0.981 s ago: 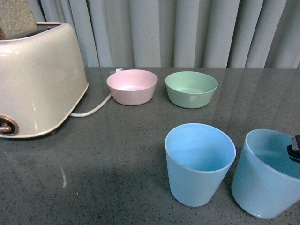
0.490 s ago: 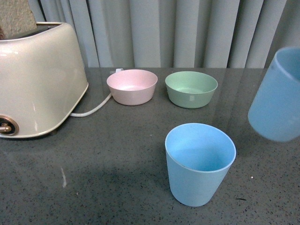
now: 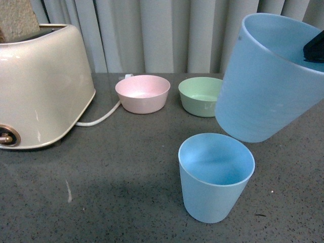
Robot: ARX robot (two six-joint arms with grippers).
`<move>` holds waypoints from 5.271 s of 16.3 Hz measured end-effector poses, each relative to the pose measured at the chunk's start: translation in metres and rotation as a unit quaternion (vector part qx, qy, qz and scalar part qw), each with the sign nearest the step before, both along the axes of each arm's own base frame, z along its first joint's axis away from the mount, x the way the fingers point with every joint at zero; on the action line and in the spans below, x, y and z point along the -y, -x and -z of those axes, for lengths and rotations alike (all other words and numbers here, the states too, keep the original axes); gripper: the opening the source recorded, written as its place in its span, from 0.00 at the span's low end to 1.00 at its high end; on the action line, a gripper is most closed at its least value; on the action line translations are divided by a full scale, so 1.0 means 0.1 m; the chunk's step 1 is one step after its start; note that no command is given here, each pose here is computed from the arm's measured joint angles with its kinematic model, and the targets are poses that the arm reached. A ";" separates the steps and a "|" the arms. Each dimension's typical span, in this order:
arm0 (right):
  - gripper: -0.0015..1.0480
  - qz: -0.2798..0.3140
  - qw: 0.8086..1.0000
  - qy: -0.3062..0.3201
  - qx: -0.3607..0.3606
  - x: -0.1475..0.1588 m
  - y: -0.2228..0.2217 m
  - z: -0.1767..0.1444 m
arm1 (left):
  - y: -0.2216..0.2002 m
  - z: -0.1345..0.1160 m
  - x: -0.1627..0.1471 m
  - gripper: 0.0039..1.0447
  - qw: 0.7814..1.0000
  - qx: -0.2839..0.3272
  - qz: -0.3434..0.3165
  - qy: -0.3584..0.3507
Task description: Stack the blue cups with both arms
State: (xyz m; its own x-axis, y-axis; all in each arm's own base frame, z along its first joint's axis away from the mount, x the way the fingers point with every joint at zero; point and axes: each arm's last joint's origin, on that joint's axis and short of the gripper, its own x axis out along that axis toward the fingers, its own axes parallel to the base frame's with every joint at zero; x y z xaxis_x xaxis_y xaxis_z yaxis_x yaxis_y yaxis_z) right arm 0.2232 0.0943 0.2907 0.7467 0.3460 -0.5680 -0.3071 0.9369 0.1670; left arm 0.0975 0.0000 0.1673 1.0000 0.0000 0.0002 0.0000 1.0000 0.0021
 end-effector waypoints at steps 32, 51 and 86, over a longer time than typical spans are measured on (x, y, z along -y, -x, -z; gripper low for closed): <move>0.50 0.186 0.937 0.006 0.297 0.87 0.45 0.37 | 0.00 0.00 0.00 0.94 1.000 0.000 0.000 0.000; 0.02 0.176 0.934 0.028 0.309 0.94 1.10 1.15 | 0.00 0.00 0.00 0.94 1.000 0.000 0.000 0.000; 0.94 0.176 0.934 0.028 0.311 0.94 1.26 1.24 | 0.00 0.00 0.00 0.94 1.000 0.000 0.000 0.000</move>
